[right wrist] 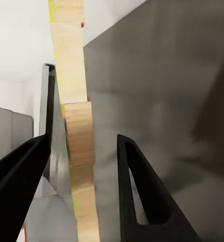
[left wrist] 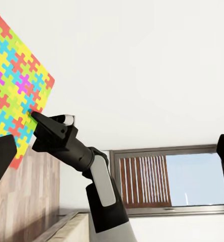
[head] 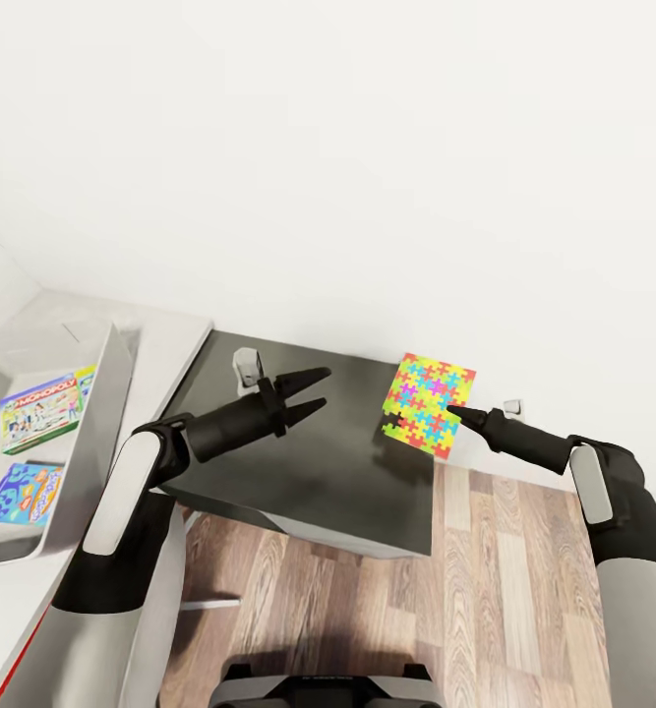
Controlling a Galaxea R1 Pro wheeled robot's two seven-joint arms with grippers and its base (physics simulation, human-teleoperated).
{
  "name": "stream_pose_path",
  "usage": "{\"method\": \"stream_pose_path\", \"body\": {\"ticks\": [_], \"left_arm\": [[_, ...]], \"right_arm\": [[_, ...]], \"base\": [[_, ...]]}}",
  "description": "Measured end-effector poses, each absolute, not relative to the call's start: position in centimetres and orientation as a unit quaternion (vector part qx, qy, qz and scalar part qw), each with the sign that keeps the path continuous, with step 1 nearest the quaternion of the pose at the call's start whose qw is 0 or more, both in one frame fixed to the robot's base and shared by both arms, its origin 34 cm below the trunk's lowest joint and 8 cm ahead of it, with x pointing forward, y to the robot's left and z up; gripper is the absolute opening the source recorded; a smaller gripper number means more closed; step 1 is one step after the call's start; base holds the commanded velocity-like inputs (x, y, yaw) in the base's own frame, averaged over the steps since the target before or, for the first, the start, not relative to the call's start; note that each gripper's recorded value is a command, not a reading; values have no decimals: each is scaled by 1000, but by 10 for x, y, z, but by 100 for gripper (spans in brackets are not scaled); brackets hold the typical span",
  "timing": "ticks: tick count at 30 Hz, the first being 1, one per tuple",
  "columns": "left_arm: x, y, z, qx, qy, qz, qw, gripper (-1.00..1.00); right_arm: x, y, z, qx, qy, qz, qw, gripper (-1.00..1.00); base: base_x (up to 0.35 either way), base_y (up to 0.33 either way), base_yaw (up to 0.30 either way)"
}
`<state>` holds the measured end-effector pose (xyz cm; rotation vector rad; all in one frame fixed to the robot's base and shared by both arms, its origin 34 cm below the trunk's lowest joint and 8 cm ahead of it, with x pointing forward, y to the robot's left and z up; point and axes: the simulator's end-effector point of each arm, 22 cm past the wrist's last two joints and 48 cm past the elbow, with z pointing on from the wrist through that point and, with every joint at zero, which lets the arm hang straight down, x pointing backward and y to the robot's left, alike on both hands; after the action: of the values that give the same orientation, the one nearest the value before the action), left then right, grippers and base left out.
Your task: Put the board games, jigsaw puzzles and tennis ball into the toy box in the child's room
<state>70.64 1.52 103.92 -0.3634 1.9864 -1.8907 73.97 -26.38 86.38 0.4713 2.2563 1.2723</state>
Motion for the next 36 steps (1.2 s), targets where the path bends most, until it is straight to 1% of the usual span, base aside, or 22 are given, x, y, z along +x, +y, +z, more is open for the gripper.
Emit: {"method": "stream_pose_path", "body": {"ticks": [36], "left_arm": [[705,12,1062,-117,701,-675,198,100]], "right_arm": [[746,-262,891,161,824,472,270,-100]], "base": [[0,0,0]]}}
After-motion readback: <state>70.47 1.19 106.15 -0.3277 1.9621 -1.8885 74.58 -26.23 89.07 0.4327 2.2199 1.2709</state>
